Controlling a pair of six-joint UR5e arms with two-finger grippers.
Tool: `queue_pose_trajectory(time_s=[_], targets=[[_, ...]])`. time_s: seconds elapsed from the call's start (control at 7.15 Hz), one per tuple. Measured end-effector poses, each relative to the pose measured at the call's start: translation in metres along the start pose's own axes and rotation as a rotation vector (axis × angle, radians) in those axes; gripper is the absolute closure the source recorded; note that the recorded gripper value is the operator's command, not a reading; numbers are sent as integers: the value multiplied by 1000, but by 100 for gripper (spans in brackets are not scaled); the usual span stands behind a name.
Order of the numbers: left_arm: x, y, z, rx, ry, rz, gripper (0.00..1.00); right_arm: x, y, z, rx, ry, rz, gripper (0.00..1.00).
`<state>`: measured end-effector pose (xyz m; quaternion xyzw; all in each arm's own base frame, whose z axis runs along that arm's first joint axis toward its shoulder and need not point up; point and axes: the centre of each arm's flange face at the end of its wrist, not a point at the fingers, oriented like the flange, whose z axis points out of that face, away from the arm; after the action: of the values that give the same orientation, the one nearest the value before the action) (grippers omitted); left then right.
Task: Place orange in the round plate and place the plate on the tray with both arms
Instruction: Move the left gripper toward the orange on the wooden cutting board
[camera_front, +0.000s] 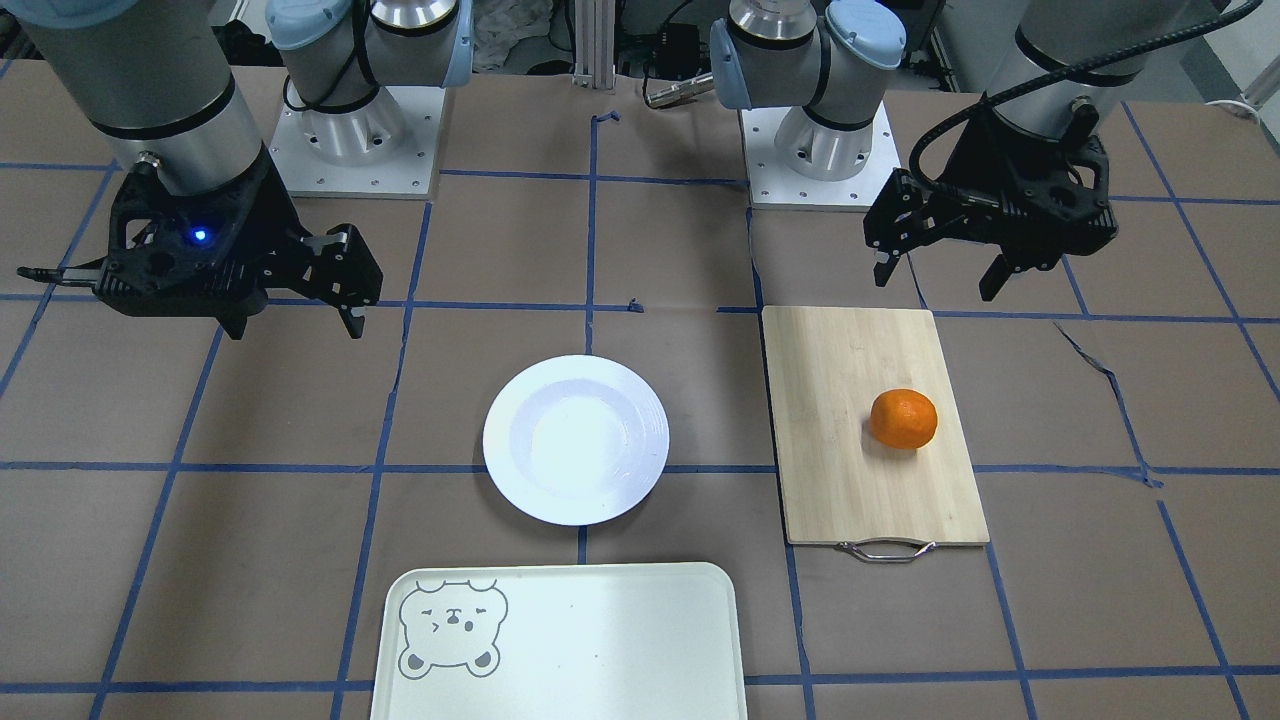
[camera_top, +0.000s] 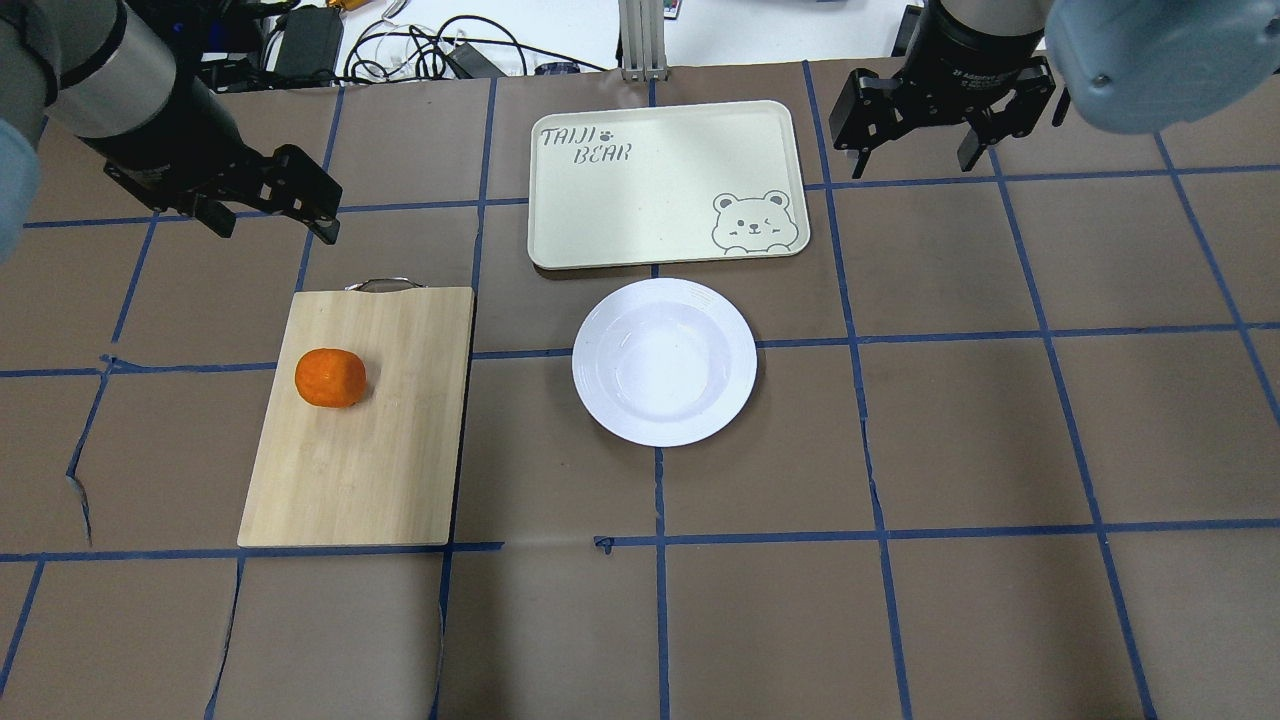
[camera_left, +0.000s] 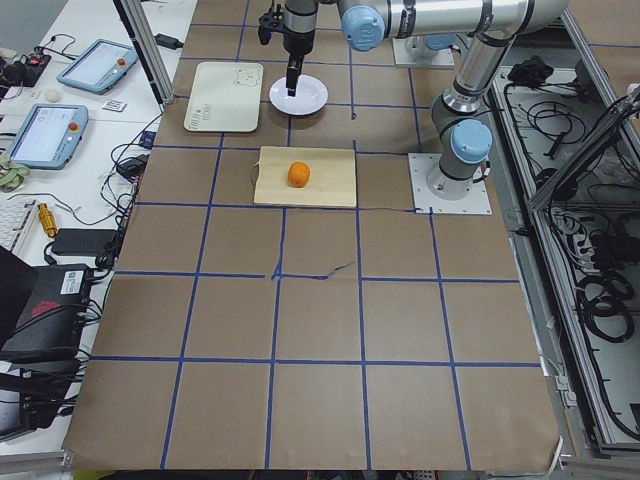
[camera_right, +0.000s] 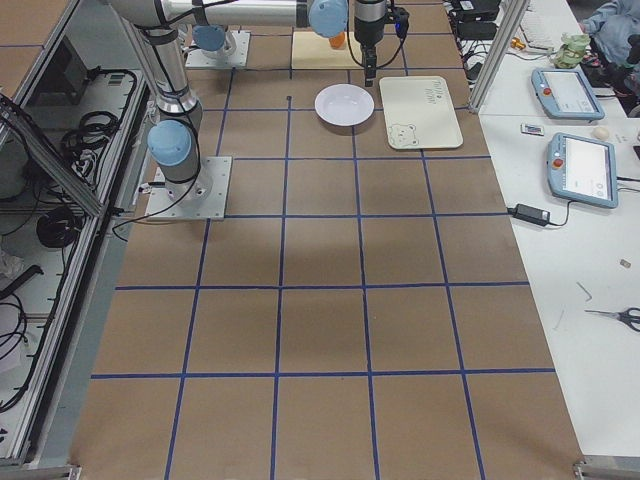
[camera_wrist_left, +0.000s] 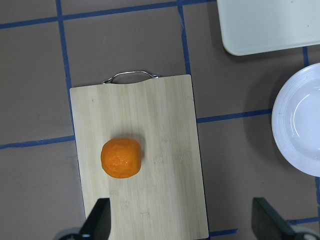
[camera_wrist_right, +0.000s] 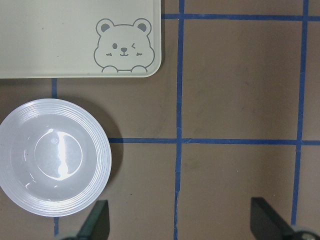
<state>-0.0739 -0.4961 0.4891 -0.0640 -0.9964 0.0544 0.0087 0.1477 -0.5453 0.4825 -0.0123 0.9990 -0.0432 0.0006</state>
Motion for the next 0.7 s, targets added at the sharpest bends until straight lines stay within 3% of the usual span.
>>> queue_pose_trajectory(time_s=[0.7], targets=[[0,2,8,-19,-3,4,0,0,0,0,0,0,-1,0]])
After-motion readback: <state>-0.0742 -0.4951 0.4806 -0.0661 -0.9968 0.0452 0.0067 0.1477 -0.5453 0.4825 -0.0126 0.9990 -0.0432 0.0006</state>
